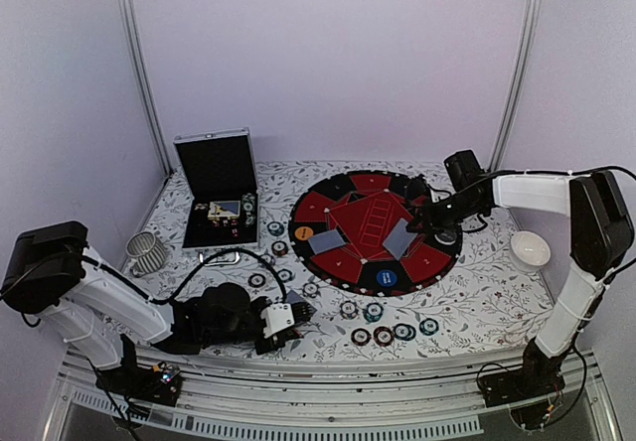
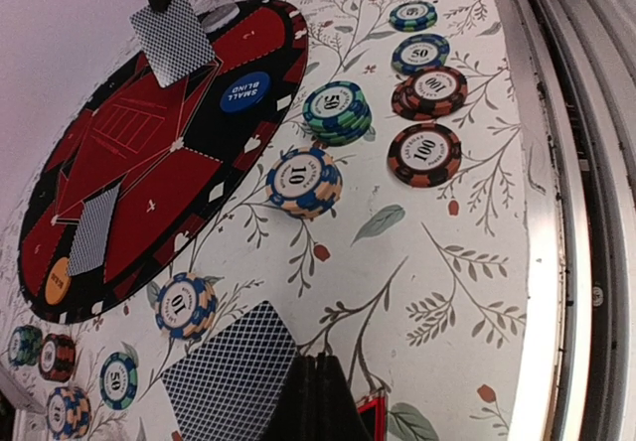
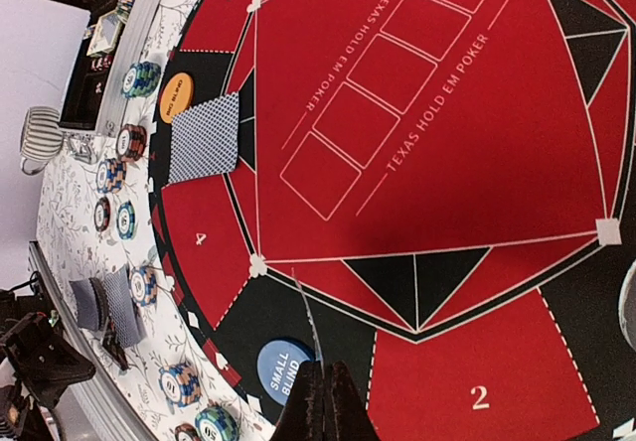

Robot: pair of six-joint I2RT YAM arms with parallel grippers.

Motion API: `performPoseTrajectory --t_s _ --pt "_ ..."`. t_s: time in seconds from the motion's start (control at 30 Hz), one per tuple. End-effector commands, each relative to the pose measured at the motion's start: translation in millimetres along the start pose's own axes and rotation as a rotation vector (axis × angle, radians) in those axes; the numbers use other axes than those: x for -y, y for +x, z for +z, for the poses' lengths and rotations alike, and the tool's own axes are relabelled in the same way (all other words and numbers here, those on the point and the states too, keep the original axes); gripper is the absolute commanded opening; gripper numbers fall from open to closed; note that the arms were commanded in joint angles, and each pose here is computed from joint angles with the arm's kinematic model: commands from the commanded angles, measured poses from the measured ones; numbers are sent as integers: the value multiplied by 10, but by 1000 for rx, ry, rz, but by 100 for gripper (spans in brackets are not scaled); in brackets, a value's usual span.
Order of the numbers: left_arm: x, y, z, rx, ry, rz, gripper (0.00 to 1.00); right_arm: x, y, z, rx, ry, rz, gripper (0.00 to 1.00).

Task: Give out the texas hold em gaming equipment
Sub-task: Distribute the poker card in the small blind area, then pick up the poker card from the center of the board.

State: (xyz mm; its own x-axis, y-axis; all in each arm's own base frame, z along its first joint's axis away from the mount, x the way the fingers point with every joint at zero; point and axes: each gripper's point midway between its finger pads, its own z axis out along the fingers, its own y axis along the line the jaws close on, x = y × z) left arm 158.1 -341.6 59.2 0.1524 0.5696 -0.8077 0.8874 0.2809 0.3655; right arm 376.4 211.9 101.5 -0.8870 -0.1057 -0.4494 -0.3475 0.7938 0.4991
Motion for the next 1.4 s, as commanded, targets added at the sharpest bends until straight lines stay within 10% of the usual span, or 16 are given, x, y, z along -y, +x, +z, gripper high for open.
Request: performPoseTrajectory --t_s 0.0,0.57,0.9,1.03,1.23,1.37 --pt "-11 11 -18 -5 -5 -8 0 77 -104 120 5 -14 6 3" --pt "-11 17 -24 -6 -4 -4 0 766 768 2 -99 283 226 3" --pt "-174 -46 -107 -58 -62 -130 1 633 500 -211 -76 412 163 51" --pt "-425 -5 -236 -104 -149 -273 7 79 283 -146 -39 405 32 55" --pt "-775 187 -379 -138 -240 -464 9 -1852 487 498 -77 -239 -226 55" --pt "-882 177 -428 -124 -268 -503 10 -2236 776 973 -158 -286 -279 55"
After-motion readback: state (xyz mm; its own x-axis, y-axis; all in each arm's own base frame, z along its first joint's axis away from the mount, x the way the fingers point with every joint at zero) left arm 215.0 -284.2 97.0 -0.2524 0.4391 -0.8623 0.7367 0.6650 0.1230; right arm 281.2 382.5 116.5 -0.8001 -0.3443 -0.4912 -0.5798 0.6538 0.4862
